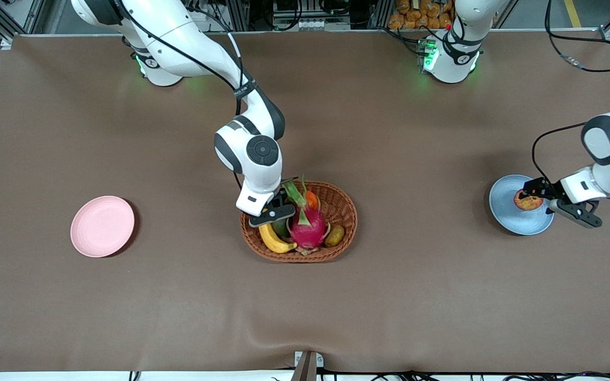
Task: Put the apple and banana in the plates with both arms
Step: 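Lower the apple onto the blue plate while the right gripper grasps the banana, then carry the banana to the pink plate while the left gripper withdraws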
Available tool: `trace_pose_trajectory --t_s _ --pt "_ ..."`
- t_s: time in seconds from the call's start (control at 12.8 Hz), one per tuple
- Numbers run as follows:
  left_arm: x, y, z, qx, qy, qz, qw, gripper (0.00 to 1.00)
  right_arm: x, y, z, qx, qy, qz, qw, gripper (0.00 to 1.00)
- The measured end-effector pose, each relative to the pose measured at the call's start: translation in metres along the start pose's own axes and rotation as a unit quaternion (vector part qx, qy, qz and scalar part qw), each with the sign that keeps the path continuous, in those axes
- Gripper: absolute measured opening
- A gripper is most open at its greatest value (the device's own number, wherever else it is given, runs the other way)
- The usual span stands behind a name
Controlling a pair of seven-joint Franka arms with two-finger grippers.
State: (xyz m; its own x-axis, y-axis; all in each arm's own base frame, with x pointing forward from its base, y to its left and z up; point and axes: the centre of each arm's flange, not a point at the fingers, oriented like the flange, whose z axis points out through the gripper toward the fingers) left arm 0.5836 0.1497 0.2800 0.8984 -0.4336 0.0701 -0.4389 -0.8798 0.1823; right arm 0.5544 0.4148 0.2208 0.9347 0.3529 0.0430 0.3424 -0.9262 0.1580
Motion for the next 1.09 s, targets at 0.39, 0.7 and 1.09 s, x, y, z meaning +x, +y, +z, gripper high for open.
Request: trace_pose_trajectory --t_s 0.39,0.7,1.09 --pt "0.050 0.040 -0.067 -0.004 -0.004 -0.021 1.000 1.00 0.006 0.001 -0.011 -0.001 0.009 0.000 1.000 0.41" --pt "0.065 0.058 -0.084 -0.003 0.000 -0.020 1.000 1.00 0.015 0.019 -0.054 -0.006 0.009 0.015 1.000 0.41" --pt "0.092 0.097 -0.105 -0.007 -0.014 -0.030 0.999 1.00 0.023 0.096 -0.111 0.006 -0.005 0.079 0.997 0.41"
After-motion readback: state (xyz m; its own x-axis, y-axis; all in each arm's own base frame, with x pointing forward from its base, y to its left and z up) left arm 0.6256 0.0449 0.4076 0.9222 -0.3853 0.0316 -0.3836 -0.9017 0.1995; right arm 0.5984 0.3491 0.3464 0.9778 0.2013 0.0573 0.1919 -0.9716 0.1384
